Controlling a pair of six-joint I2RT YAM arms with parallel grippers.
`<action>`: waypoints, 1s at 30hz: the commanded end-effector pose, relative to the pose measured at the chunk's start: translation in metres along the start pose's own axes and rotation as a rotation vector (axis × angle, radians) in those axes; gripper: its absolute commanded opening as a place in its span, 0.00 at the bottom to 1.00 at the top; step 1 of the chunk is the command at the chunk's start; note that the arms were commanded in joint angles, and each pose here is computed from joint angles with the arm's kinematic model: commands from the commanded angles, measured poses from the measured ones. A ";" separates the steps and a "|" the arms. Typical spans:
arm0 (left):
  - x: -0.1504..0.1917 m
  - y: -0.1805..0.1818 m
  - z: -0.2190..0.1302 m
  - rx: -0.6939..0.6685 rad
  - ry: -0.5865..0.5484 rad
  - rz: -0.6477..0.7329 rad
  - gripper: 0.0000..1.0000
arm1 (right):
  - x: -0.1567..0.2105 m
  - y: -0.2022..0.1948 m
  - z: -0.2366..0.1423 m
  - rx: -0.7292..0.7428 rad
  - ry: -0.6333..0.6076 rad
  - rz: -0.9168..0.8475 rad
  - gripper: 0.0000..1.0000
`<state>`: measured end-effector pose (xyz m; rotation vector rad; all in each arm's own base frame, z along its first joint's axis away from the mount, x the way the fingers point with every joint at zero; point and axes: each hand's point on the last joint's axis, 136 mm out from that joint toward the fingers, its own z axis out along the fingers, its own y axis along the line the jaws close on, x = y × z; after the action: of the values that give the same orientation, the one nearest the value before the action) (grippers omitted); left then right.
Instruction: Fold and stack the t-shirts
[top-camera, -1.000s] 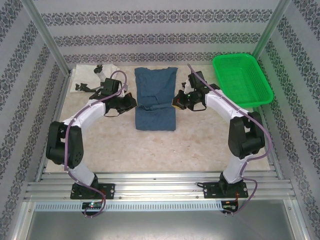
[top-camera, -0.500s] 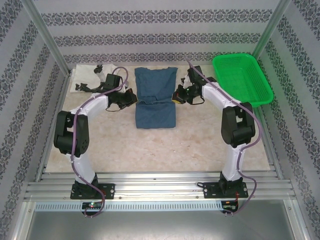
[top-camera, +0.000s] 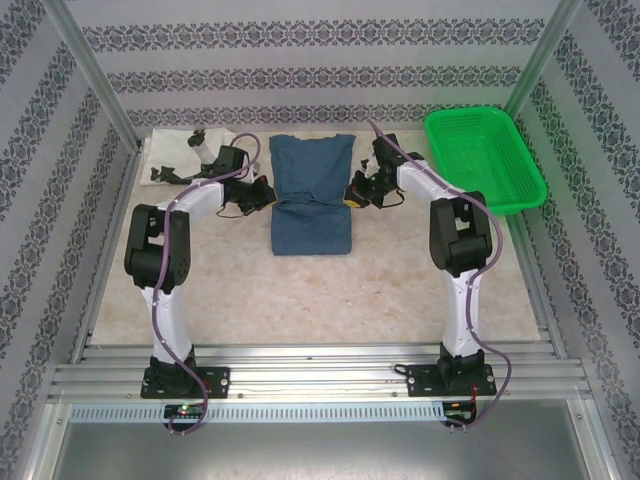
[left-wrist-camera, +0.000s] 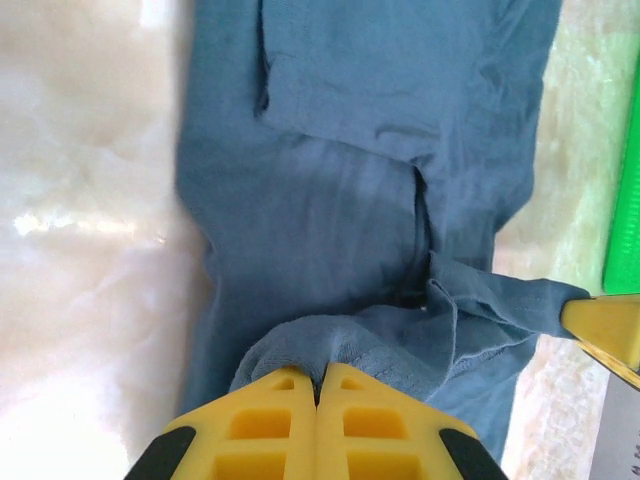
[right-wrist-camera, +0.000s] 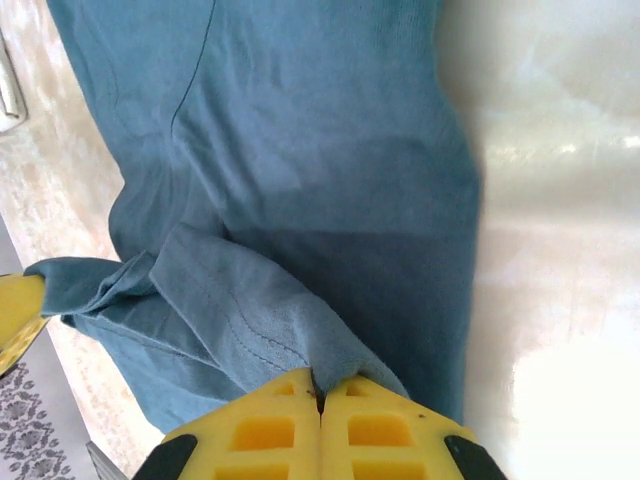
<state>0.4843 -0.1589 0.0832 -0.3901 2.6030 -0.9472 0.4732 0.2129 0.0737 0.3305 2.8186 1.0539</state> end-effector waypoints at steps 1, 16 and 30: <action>-0.015 0.000 0.008 0.023 -0.016 0.021 0.05 | -0.006 -0.001 0.004 -0.010 0.019 -0.011 0.06; -0.082 -0.067 -0.098 0.093 -0.283 0.086 1.00 | -0.043 0.060 -0.087 -0.027 -0.217 -0.175 0.60; 0.108 -0.010 -0.116 0.046 -0.103 0.108 0.95 | 0.130 -0.002 -0.074 -0.002 -0.148 -0.246 0.69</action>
<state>0.3654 -0.1317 0.1643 -0.2786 2.4537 -0.8484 0.3412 0.1974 0.1420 -0.0045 2.6671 0.9042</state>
